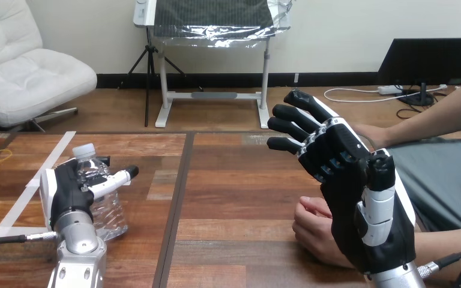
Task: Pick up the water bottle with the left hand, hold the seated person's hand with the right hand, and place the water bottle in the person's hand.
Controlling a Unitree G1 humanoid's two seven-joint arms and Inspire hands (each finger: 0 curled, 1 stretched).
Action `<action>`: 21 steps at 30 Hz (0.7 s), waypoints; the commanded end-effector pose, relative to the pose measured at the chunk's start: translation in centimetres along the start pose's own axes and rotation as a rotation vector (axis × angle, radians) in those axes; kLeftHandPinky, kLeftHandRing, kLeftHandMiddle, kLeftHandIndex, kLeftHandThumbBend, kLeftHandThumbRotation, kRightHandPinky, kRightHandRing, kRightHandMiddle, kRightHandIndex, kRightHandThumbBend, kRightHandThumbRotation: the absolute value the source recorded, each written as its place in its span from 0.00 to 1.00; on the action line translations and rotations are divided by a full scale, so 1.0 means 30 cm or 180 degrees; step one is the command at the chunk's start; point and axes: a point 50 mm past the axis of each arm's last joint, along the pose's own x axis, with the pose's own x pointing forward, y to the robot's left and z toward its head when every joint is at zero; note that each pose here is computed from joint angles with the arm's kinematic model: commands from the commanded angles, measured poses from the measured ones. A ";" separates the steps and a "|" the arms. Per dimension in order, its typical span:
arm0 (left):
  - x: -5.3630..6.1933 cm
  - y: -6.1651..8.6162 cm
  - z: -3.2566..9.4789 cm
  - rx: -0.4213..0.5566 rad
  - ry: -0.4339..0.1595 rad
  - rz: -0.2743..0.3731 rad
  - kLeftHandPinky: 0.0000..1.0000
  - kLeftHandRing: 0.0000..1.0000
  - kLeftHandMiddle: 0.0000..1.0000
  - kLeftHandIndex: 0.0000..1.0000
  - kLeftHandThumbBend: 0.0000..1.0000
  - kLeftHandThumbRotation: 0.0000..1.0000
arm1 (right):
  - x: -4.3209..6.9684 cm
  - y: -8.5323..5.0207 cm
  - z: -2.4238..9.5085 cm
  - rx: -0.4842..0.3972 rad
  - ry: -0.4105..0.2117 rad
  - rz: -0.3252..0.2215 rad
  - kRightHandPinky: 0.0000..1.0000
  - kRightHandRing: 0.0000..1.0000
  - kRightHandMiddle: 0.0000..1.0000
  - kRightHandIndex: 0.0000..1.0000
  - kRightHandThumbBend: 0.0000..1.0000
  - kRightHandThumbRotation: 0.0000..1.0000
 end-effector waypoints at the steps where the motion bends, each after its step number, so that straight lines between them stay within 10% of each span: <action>1: 0.015 -0.016 0.104 -0.0088 -0.0385 0.0021 0.30 0.35 0.41 0.46 0.68 0.00 | 0.030 -0.004 0.037 -0.0044 -0.0234 0.0030 0.77 0.83 0.84 0.86 0.73 1.00; 21: -0.023 -0.001 0.150 -0.0080 -0.1020 0.0030 0.26 0.33 0.39 0.46 0.66 0.00 | 0.046 -0.032 0.020 -0.0143 -0.0198 -0.0063 0.78 0.84 0.84 0.86 0.70 1.00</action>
